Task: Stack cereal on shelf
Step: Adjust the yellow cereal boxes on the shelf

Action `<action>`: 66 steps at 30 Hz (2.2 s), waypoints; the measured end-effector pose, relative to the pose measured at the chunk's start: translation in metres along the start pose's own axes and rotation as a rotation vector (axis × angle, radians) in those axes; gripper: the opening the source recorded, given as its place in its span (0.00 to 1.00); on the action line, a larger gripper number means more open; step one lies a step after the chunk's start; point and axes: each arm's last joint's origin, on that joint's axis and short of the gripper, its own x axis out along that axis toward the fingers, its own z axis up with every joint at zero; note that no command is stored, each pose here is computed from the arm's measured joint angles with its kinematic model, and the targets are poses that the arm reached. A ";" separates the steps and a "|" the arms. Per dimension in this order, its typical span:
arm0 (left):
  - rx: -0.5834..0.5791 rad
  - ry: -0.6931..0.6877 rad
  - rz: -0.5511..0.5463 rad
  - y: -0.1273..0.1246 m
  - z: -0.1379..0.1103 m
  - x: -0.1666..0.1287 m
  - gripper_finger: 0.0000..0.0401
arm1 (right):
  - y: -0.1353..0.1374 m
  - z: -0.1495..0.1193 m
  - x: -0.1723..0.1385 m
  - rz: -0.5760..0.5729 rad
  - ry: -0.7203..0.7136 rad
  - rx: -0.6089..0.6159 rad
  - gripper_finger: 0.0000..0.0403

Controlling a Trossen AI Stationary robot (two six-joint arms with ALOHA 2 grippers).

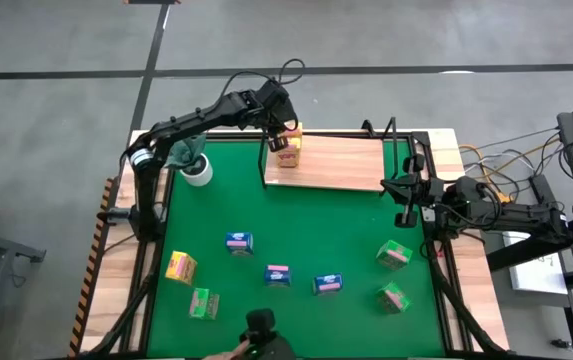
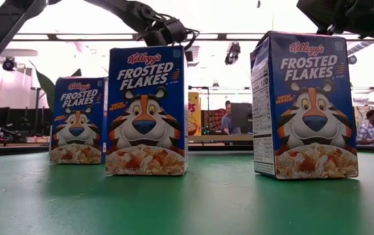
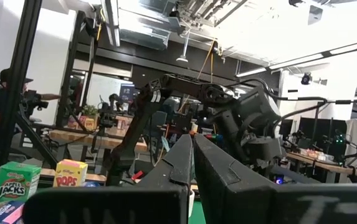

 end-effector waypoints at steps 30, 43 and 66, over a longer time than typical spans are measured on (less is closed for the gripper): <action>0.084 0.014 -0.122 0.002 0.005 -0.019 0.10 | 0.000 0.000 0.000 0.000 0.001 -0.002 0.02; 0.089 0.083 -0.078 0.001 -0.001 -0.001 0.10 | 0.000 0.000 0.000 0.000 0.000 -0.002 0.02; 0.082 0.035 -0.093 0.005 0.007 -0.014 0.10 | 0.000 0.000 0.000 0.000 0.001 -0.007 0.02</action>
